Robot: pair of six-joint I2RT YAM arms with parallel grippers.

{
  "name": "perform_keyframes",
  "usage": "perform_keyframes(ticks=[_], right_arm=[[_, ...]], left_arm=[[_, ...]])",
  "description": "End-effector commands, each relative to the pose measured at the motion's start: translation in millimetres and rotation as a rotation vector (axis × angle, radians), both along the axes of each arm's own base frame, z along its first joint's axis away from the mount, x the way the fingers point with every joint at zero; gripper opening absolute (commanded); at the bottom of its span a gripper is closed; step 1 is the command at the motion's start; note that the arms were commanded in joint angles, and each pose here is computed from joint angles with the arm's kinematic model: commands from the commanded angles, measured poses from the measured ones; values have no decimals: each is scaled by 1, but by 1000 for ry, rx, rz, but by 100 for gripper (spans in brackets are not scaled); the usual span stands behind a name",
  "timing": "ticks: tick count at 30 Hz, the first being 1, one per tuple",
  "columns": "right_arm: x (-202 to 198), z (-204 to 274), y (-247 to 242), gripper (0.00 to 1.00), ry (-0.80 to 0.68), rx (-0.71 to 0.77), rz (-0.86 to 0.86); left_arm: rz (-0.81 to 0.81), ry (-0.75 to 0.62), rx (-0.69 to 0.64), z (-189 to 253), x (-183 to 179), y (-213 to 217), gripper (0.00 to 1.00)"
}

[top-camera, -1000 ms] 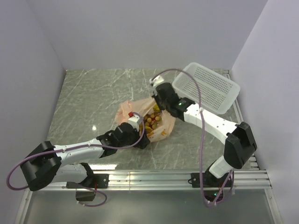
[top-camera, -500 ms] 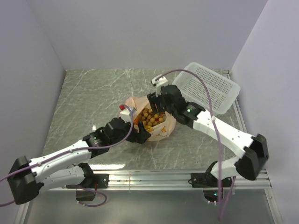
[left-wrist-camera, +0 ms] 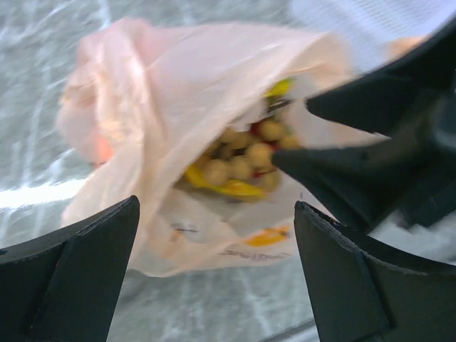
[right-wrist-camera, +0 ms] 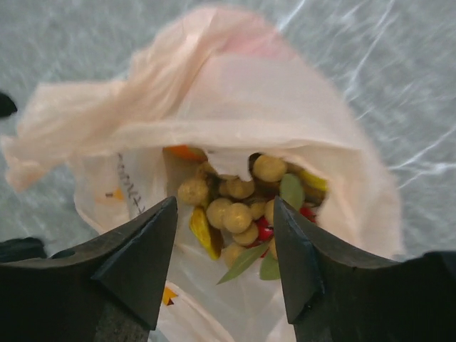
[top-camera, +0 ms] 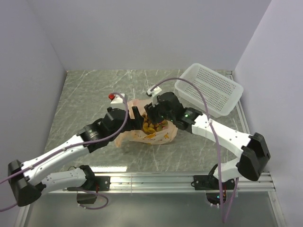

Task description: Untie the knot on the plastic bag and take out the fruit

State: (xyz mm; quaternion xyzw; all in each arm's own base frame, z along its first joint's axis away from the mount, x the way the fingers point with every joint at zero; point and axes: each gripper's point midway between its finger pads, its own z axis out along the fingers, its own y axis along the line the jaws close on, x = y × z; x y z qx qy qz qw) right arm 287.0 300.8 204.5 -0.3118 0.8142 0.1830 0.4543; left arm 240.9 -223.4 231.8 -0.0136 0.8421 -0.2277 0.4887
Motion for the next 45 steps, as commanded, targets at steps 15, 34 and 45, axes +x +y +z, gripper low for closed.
perform_keyframes(ticks=[15, 34, 45], right_arm=[[38, -62, -6, 89, 42, -93, -125], [30, -115, -7, 43, 157, -69, -75], [-8, -43, 2, 0, 109, 78, 113]], left_arm=[[-72, 209, 263, -66, 40, 10, 95], [42, 152, 57, -92, 18, 31, 97], [142, 96, -32, -63, 50, 22, 56]])
